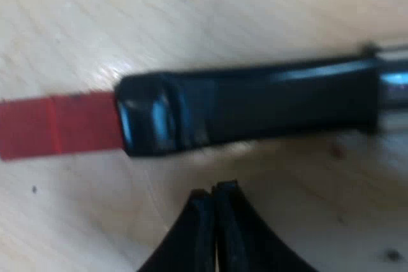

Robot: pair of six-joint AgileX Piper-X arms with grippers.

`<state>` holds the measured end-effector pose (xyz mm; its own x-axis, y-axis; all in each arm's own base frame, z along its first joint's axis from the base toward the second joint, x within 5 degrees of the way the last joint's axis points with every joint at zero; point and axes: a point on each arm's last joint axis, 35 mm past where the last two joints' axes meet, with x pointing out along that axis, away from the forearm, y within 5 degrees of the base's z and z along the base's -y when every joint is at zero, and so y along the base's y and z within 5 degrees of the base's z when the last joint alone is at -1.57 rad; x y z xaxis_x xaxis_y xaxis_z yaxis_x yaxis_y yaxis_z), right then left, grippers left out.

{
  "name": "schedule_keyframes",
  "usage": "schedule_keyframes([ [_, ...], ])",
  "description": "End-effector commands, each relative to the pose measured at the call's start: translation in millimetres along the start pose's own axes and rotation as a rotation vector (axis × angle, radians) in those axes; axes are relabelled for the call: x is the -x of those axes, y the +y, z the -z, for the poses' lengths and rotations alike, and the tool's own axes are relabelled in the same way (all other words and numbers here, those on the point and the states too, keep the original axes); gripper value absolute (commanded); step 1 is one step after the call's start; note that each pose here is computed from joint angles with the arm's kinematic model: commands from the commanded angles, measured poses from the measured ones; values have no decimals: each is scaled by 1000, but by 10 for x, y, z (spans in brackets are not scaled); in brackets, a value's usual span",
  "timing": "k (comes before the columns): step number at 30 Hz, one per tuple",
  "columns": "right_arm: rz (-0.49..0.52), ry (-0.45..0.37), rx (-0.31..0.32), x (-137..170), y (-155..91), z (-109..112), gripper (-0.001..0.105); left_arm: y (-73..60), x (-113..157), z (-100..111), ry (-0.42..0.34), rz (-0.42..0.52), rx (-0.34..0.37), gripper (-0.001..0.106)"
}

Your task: Put the handle in the coffee machine

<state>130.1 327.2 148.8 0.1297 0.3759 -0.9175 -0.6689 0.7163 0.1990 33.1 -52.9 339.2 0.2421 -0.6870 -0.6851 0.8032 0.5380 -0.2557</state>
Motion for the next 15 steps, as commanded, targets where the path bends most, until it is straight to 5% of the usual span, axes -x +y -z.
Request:
schedule_keyframes([
  [1,44,25,11,242,-18,37,0,-6,19,-13,-14,-5,-1,67],
  [15,166,-28,61,983,-107,135,0,-6,19,-14,-14,-5,-1,67],
])
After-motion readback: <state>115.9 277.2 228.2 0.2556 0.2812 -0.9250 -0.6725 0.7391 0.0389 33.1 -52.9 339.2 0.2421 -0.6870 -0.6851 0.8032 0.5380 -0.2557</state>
